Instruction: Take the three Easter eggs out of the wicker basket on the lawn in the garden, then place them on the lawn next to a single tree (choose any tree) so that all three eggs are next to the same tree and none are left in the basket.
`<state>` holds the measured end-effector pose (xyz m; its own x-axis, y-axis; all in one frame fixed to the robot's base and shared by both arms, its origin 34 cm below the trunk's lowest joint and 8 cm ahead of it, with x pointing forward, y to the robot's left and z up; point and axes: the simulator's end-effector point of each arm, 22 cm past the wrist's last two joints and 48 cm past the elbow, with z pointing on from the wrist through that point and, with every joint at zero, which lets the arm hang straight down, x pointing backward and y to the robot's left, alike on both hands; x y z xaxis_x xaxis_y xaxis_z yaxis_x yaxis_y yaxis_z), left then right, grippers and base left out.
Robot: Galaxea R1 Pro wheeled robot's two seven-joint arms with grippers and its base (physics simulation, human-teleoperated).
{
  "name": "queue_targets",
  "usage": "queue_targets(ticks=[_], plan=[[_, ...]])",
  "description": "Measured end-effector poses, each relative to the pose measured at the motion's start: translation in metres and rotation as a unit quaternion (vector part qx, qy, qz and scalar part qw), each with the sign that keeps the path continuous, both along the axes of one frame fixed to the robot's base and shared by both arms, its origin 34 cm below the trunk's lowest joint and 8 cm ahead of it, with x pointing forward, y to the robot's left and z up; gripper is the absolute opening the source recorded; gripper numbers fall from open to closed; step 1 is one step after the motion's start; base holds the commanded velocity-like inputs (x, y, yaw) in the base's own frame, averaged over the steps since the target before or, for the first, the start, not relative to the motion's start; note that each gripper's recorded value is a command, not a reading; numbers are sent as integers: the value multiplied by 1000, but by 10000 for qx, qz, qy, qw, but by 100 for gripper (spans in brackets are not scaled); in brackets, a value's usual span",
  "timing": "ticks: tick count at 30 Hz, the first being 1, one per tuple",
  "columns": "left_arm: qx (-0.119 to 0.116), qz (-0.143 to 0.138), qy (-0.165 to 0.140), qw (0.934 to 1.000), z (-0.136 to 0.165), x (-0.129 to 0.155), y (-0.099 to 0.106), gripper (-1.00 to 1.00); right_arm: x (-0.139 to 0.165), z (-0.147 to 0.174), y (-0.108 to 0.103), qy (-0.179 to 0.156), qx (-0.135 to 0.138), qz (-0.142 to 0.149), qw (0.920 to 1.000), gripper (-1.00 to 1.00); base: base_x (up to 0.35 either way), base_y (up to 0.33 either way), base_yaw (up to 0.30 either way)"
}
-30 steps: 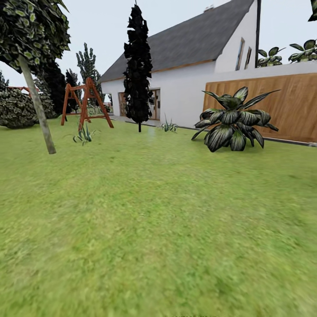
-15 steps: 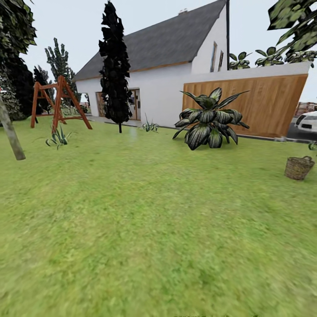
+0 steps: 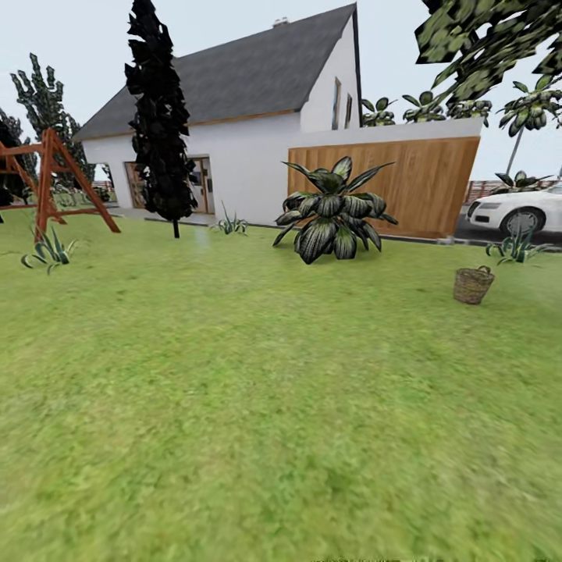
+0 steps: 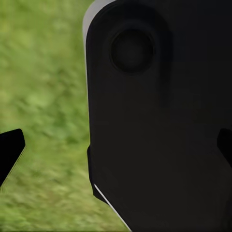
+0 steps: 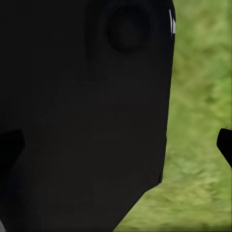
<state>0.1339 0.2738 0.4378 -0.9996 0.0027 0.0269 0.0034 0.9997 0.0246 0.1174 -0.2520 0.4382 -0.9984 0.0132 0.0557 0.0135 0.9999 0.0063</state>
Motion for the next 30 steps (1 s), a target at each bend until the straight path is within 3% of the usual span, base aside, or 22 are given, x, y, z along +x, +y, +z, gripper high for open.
queue_targets(ticks=[30], plan=[[0, 3, 0, 10000, 0, 0, 0, 100, 0, 0, 0, -4, 3, 9, 10000, 100, 0, 0, -295]])
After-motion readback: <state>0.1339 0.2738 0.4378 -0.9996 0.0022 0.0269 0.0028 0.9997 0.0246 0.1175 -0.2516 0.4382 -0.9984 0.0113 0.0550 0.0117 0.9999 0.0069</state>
